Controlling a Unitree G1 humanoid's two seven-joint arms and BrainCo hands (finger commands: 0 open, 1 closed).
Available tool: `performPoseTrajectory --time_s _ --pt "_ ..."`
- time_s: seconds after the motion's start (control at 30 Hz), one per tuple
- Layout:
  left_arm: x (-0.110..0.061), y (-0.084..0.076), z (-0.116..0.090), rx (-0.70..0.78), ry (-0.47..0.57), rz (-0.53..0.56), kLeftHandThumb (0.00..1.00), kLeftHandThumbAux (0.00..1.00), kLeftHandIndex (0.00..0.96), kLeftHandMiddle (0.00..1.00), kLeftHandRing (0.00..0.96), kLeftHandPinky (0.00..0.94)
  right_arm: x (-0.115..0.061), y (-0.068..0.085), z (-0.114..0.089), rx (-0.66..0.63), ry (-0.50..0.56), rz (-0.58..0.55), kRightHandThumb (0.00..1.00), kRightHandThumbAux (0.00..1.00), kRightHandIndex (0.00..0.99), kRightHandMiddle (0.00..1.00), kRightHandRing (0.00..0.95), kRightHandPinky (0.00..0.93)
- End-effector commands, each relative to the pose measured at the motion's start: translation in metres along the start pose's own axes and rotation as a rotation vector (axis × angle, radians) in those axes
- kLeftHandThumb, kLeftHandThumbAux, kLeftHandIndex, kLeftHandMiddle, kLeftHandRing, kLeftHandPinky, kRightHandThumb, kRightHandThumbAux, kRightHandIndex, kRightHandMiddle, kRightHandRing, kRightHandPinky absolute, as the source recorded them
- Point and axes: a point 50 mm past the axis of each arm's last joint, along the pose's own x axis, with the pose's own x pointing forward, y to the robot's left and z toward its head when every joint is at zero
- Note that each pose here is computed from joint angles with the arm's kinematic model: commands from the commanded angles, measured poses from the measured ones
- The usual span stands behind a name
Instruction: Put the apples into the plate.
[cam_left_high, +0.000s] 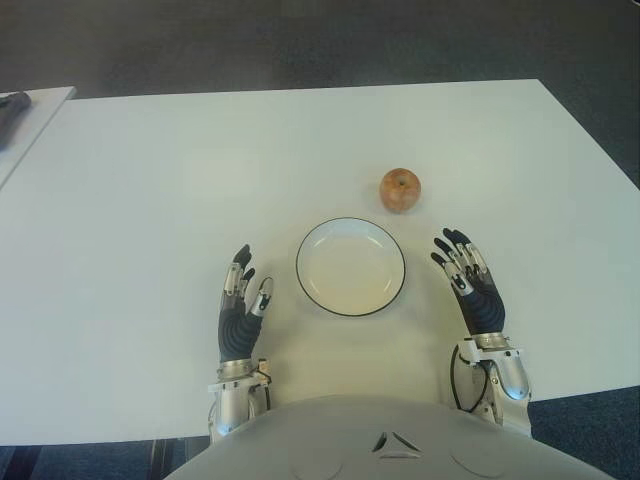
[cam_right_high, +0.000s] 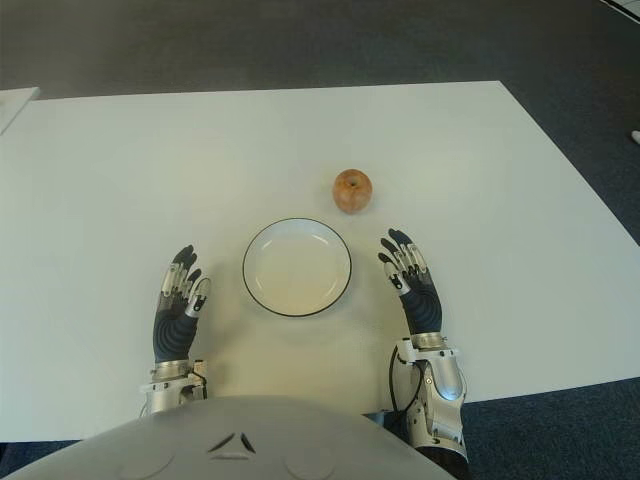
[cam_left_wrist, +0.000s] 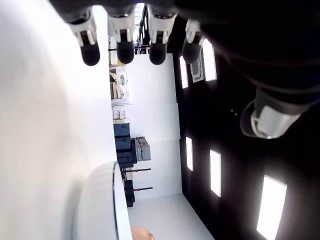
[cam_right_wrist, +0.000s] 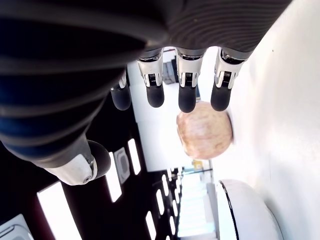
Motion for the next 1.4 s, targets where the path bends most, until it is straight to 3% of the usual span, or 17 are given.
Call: performPoseTrajectory --time_s 0.03,0.6,1.0,1.33,1.4 --pt "-0.002 0.003 -0.004 0.006 0.026 0.002 0.03 0.46 0.088 0.043 0.023 0.037 0.0 -0.001 0.0 0.014 0.003 -0.002 0.438 0.574 0.093 0.092 0.092 0.141" --pt "-0.003 0.002 -0.003 0.004 0.049 0.016 0.058 0.451 0.083 0.044 0.023 0.024 0.0 0.0 0.0 0.014 0.0 0.001 0.424 0.584 0.09 0.092 0.091 0.138" --pt "-0.002 0.002 -0.002 0.015 0.001 -0.006 0.036 0.456 0.088 0.045 0.022 0.028 0.002 -0.003 0.003 0.001 -0.01 -0.008 0.423 0.574 0.088 0.087 0.087 0.135" --pt "-0.001 -0.001 -0.001 -0.003 0.074 0.017 0.048 0.457 0.085 0.044 0.022 0.025 0.035 -0.013 0.037 -0.207 -0.089 -0.088 0.416 0.584 0.058 0.053 0.059 0.109" --pt "-0.001 -0.002 0.0 -0.013 0.079 0.017 0.056 0.454 0.084 0.043 0.022 0.024 0.05 -0.013 0.049 -0.273 -0.148 -0.074 0.426 0.587 0.054 0.05 0.058 0.113"
